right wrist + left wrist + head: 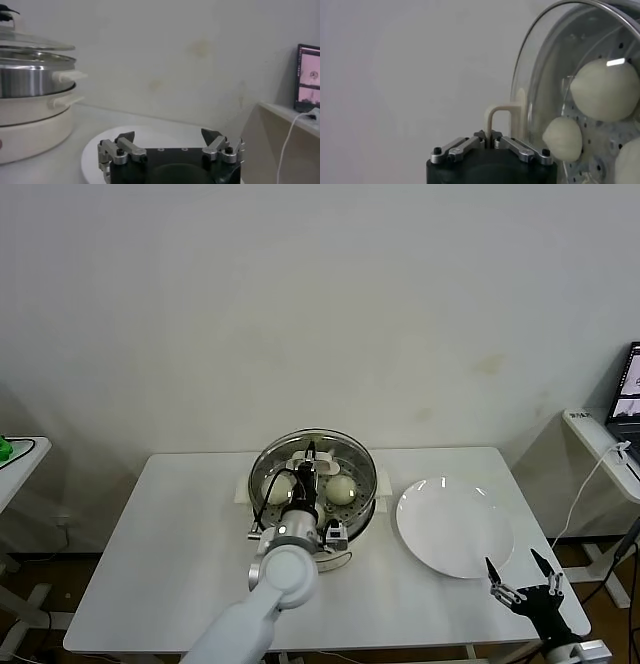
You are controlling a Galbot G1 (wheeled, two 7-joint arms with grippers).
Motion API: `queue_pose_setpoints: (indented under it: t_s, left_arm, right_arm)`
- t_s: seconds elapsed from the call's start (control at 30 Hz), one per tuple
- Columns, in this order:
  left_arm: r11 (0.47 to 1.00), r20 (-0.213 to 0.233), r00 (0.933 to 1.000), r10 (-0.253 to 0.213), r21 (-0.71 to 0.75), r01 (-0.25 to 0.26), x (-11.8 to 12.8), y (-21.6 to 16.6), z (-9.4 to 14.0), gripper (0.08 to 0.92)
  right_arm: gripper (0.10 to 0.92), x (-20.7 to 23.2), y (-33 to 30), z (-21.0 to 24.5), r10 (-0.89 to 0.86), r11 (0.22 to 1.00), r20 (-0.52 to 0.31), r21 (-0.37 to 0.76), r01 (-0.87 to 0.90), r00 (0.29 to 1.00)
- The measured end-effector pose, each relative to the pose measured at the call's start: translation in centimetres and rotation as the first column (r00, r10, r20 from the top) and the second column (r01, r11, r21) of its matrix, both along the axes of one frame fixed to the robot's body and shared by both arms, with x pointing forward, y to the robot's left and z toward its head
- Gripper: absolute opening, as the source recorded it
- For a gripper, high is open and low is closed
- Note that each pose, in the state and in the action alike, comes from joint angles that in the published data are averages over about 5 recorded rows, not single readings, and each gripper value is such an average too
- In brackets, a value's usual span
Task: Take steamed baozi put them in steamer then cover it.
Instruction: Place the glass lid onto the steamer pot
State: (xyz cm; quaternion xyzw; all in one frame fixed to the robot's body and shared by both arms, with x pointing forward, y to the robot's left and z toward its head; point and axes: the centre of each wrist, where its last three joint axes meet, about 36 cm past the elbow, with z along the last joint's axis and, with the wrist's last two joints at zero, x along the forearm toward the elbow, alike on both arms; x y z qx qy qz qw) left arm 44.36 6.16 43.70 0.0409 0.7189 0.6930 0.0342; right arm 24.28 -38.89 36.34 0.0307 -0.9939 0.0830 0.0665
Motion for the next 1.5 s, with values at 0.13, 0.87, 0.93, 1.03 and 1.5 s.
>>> queue_pose_setpoints:
  t_s: [0.13, 0.87, 0.93, 1.03, 1.5]
  left_arm:
    - [1.000, -0.004, 1.0000, -0.001, 0.004, 0.001, 0.01, -0.07, -0.14, 0.133]
    - [1.000, -0.024, 0.9996, -0.012, 0.022, 0.013, -0.17, -0.61, -0.74, 0.133]
    - [1.000, -0.025, 0.9996, -0.013, 0.024, 0.014, -0.17, -0.61, -0.78, 0.134]
    - [0.999, -0.027, 0.9995, -0.017, 0.028, 0.018, -0.30, -0.63, -0.87, 0.172]
    - [1.000, -0.011, 0.9999, -0.013, 0.025, 0.013, -0.93, 0.15, -0.28, 0.570]
  right_arm:
    - [0.823, -0.01, 0.11, -0.03, 0.001, 1.000, 0.000, 0.003, -0.001, 1.000]
    - [0.823, -0.10, 0.43, -0.07, 0.005, 1.000, 0.003, 0.015, -0.005, 1.000]
    - [0.823, -0.10, 0.46, -0.07, 0.005, 1.000, 0.003, 0.017, -0.005, 1.000]
    - [0.823, -0.09, 0.49, -0.08, 0.006, 1.000, 0.003, 0.018, -0.006, 1.000]
    - [0.823, -0.20, 0.58, -0.17, 0.006, 1.000, 0.003, 0.024, -0.006, 1.000]
